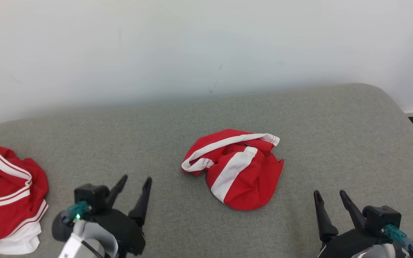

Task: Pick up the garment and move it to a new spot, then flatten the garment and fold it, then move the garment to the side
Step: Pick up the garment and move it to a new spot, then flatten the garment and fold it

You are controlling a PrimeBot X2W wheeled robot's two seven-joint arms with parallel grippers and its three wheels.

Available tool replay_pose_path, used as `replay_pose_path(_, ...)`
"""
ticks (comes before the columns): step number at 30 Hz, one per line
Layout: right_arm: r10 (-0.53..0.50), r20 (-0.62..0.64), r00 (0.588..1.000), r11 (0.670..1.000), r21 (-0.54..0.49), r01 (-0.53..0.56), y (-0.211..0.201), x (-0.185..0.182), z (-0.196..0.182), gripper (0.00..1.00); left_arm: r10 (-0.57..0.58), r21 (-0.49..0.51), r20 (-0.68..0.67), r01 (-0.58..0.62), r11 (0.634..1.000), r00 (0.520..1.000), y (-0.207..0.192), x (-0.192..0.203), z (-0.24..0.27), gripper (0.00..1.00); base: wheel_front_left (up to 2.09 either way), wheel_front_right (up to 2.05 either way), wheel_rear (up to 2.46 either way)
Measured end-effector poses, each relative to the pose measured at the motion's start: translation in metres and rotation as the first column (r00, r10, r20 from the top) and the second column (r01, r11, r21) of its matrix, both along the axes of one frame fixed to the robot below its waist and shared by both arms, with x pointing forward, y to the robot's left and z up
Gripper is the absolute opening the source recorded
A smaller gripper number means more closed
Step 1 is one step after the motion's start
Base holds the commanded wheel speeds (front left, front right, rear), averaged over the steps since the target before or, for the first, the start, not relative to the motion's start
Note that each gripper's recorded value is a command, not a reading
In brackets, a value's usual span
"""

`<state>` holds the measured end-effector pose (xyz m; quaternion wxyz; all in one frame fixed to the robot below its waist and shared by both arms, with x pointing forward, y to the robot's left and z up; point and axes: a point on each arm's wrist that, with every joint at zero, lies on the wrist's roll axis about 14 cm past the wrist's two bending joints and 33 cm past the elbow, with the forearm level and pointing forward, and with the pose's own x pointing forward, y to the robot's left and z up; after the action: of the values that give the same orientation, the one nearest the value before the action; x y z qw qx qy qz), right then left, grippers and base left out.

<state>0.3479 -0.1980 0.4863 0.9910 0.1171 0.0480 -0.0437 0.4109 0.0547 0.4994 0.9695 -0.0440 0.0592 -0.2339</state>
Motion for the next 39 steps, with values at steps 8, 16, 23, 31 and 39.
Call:
replay_pose_path(8, 0.021, 0.021, 1.0, 1.0, 0.005, -0.021, 0.009, -0.005, 0.006, 1.0, -0.136, 0.025, 0.026, 0.135, 0.991, 0.99, -0.03, -0.029, 0.0, 1.0, 0.0, 0.0, 0.0)
replay_pose_path(16, -0.024, 0.0, 1.0, 1.0, 0.012, 0.024, -0.004, -0.016, 0.002, 1.0, -0.282, 0.035, 0.023, 0.281, 0.959, 0.959, -0.081, -0.03, 0.007, 1.0, 0.0, 0.0, 0.0)
replay_pose_path(23, -0.098, -0.019, 0.995, 0.995, 0.015, 0.098, -0.025, -0.031, -0.002, 1.0, -0.389, 0.073, -0.019, 0.39, 0.918, 0.921, -0.123, -0.024, 0.005, 1.0, 0.0, 0.0, 0.0)
replay_pose_path(31, -0.185, -0.062, 0.981, 0.982, 0.012, 0.186, -0.049, -0.047, -0.012, 1.0, -0.478, 0.145, -0.092, 0.486, 0.862, 0.874, -0.17, -0.006, 0.004, 1.0, 0.0, 0.0, 0.0)
replay_pose_path(39, -0.257, -0.087, 0.962, 0.966, -0.008, 0.257, -0.07, -0.05, -0.016, 1.0, -0.438, 0.258, -0.251, 0.496, 0.829, 0.863, -0.186, 0.024, -0.025, 1.0, 0.0, 0.0, 0.0)
